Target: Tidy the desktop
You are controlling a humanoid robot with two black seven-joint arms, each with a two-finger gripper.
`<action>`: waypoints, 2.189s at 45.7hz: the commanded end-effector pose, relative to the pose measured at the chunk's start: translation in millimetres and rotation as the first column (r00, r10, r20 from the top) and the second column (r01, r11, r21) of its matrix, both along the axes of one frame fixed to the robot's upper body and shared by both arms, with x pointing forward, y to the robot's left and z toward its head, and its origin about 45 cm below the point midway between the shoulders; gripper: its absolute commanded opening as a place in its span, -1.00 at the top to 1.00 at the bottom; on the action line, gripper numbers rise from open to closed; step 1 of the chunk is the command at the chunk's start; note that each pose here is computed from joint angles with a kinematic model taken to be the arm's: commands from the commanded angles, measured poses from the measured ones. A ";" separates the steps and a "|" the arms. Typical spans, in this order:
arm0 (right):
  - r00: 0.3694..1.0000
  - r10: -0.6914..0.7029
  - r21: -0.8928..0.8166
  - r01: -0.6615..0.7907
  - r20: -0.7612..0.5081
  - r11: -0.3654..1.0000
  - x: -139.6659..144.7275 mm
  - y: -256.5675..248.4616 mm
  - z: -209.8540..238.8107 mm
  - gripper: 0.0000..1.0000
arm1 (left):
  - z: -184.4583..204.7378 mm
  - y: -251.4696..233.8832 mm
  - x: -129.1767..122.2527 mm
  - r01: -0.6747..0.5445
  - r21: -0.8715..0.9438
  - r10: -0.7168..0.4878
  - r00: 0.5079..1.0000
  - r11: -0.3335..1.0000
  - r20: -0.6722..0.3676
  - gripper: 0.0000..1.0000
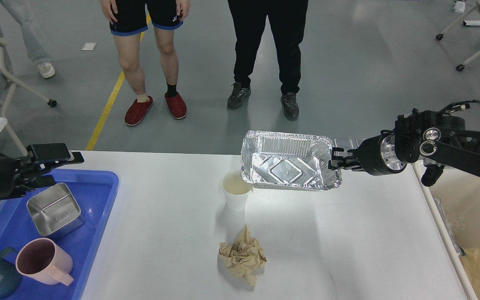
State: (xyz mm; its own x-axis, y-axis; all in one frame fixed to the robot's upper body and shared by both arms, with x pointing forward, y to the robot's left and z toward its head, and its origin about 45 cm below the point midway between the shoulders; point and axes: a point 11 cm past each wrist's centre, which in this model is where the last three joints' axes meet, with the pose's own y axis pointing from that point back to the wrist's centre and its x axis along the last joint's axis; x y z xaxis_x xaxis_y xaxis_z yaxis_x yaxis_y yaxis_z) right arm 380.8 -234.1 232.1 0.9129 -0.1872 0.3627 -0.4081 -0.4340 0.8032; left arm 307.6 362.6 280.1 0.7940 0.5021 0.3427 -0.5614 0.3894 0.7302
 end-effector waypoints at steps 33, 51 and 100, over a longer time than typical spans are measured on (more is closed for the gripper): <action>1.000 -0.006 0.005 0.006 -0.017 1.000 -4.1 -2.3 -6.6 1.00 | -119.7 -229.4 97.5 0.238 0.000 -0.237 0.966 0.971 -0.103 -0.86; 1.000 -0.013 0.004 0.014 -0.023 1.000 -5.9 -5.4 -9.8 1.00 | -138.4 -228.9 98.0 0.222 0.040 -0.216 0.969 0.974 -0.120 -0.67; 1.000 -0.021 0.002 0.021 -0.023 1.000 -7.1 -10.3 -9.0 1.00 | -185.4 -270.2 91.8 0.147 0.015 -0.144 0.980 0.989 -0.134 -0.38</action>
State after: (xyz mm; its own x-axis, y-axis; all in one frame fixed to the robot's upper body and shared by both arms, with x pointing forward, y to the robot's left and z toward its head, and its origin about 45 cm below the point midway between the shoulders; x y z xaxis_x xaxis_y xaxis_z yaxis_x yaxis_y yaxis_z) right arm 373.7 -243.6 222.6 0.9174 -0.2060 0.3405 -0.3974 -0.4276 0.8120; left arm 400.6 97.9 98.2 0.9004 0.3636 0.2389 -0.3930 0.4440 0.8052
